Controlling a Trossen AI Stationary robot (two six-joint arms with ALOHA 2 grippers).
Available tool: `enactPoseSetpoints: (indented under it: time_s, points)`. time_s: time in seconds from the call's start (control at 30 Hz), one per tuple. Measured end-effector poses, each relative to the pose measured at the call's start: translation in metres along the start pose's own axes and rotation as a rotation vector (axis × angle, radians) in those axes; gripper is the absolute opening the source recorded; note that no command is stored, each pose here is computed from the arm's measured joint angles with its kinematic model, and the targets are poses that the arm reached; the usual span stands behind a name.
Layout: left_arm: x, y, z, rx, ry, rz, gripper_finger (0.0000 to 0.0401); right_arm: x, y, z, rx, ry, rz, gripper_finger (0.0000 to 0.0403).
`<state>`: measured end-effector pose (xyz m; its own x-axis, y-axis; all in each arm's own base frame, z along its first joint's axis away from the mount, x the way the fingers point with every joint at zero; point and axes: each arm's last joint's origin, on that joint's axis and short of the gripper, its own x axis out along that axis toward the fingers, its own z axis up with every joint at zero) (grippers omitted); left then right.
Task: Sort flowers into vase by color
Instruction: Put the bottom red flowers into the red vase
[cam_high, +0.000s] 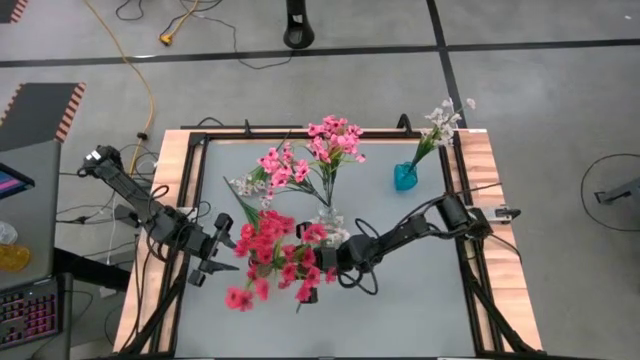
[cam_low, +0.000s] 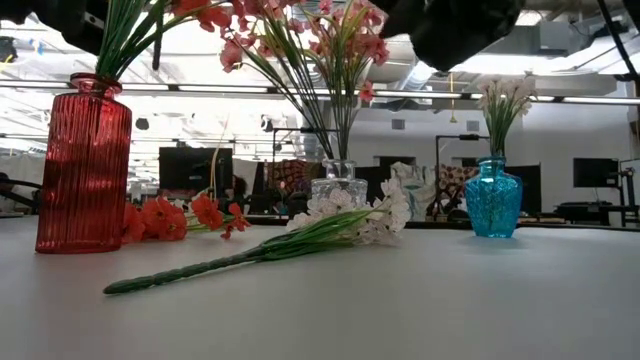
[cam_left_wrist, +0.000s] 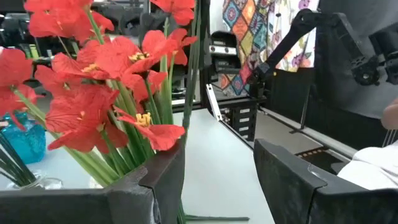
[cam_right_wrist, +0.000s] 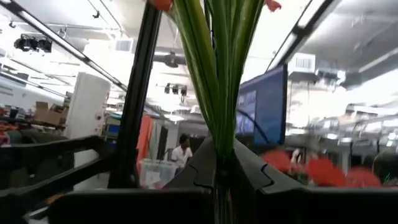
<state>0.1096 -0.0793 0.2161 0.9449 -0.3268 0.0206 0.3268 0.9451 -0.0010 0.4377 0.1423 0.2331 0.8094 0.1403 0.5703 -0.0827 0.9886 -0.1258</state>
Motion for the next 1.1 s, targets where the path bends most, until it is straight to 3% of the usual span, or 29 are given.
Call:
enactPoseSetpoints:
  time_s: [0.43, 1.1]
  points:
    - [0.001, 0.0, -0.002, 0.004, 0.015, 0.005, 0.018, 0.019, -0.003, -0.026, -0.063, -0.052, 0.059, 0.005]
    - [0.001, 0.0, -0.004, 0.011, 0.035, 0.01, 0.018, 0.023, -0.008, -0.031, -0.046, -0.012, 0.066, 0.005]
